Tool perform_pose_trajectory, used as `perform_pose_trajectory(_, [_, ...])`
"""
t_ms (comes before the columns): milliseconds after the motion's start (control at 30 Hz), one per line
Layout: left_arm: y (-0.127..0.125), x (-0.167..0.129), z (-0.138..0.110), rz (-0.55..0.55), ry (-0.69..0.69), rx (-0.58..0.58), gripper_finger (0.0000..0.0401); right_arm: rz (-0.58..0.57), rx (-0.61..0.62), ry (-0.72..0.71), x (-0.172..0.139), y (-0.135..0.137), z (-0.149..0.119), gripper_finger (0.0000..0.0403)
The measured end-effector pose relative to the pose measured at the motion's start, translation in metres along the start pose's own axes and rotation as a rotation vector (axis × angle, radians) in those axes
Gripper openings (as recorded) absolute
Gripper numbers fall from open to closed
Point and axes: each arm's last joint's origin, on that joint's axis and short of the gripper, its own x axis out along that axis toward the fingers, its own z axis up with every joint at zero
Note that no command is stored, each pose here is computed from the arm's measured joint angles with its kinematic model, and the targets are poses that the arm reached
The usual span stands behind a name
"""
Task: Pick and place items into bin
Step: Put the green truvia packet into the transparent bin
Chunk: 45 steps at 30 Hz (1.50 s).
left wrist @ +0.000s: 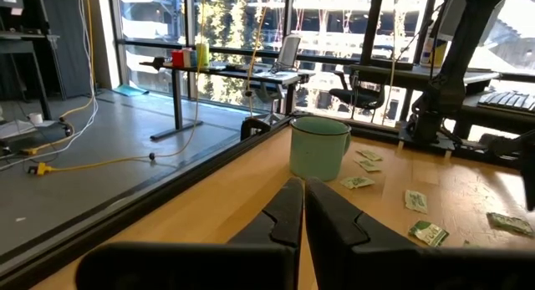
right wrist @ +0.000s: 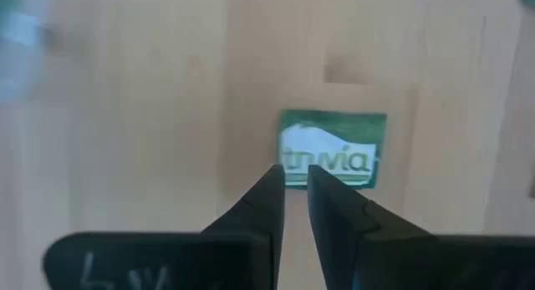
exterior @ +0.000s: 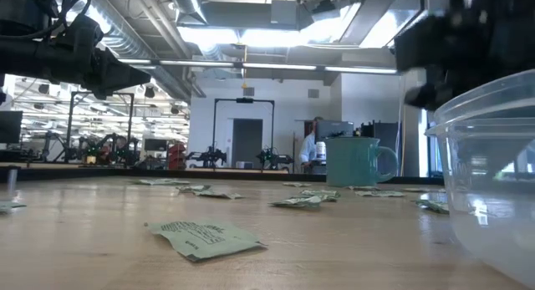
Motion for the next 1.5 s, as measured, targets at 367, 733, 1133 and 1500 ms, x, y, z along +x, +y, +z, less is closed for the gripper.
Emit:
perform_pose_trajectory(367, [0.0000, 0.0000, 0.0000, 0.000, 0.000, 0.000, 0.0012, 0.005, -0.016, -0.008, 0.0086, -0.0017, -0.0064, 0.0060])
perform_pose_trajectory(733, [0.0000, 0.0000, 0.0000, 0.000, 0.000, 0.000, 0.0011, 0.006, 0.009, -0.010, 0.0087, -0.0021, -0.0059, 0.0065])
perform_pose_trajectory(1133, [0.0000, 0.0000, 0.0000, 0.000, 0.000, 0.000, 0.0010, 0.008, 0.011, -0.012, 0.0088, -0.0019, -0.0057, 0.0127])
perform_pose_trajectory(1500, [0.0000, 0.0000, 0.0000, 0.000, 0.000, 0.000, 0.0009, 0.012, 0.066, -0.019, 0.0088, -0.0021, -0.0047, 0.0129])
